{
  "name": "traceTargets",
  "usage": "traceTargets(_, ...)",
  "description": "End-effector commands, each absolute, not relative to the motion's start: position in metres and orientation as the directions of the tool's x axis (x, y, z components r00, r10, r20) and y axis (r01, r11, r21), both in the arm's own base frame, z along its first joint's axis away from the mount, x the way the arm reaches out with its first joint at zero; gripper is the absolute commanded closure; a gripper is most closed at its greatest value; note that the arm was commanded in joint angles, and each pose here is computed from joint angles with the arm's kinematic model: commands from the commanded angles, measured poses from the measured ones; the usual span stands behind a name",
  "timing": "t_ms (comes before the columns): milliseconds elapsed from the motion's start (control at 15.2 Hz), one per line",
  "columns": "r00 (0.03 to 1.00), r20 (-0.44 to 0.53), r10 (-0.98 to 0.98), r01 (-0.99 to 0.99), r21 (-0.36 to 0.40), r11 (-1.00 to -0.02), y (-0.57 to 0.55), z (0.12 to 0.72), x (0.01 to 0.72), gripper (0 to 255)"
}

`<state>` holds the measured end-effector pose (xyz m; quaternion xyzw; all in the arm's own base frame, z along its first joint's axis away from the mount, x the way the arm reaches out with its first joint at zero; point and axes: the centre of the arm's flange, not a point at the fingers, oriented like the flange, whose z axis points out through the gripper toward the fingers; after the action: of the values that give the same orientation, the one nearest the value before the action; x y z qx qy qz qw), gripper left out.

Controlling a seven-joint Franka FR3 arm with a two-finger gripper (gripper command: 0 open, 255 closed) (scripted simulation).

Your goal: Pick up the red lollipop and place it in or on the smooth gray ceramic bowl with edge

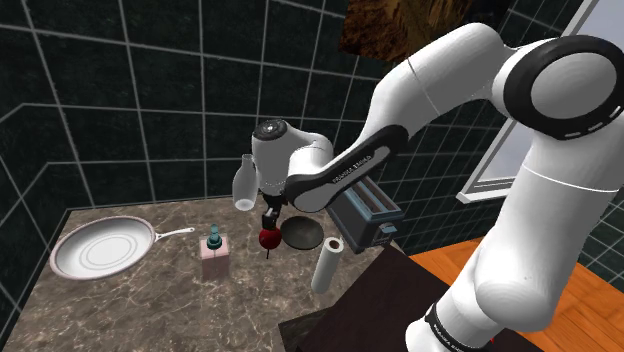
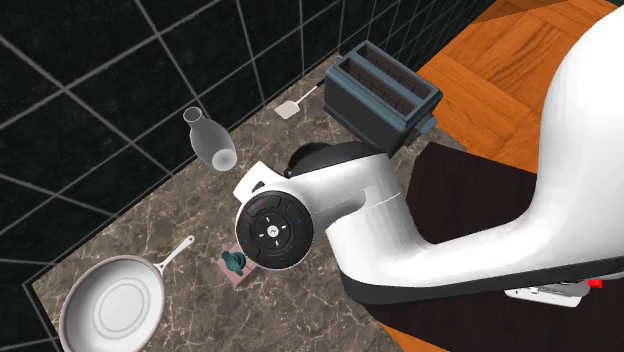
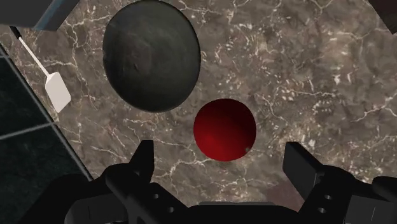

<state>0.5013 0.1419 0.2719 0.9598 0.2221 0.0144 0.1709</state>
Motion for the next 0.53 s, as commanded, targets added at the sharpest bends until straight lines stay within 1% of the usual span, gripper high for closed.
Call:
traceTargets(0, 0.886, -0.054, 0.461, 0.449, 0.350, -0.822, 0.151, 0.248, 0.511, 0)
traceTargets(264, 0.856, -0.067, 0.513, 0.497, 0.378, -0.781, 0.168, 0.201, 0.532, 0)
traceTargets(462, 0.853, -0.068, 0.517, 0.501, 0.381, -0.777, 0.166, 0.187, 0.535, 0)
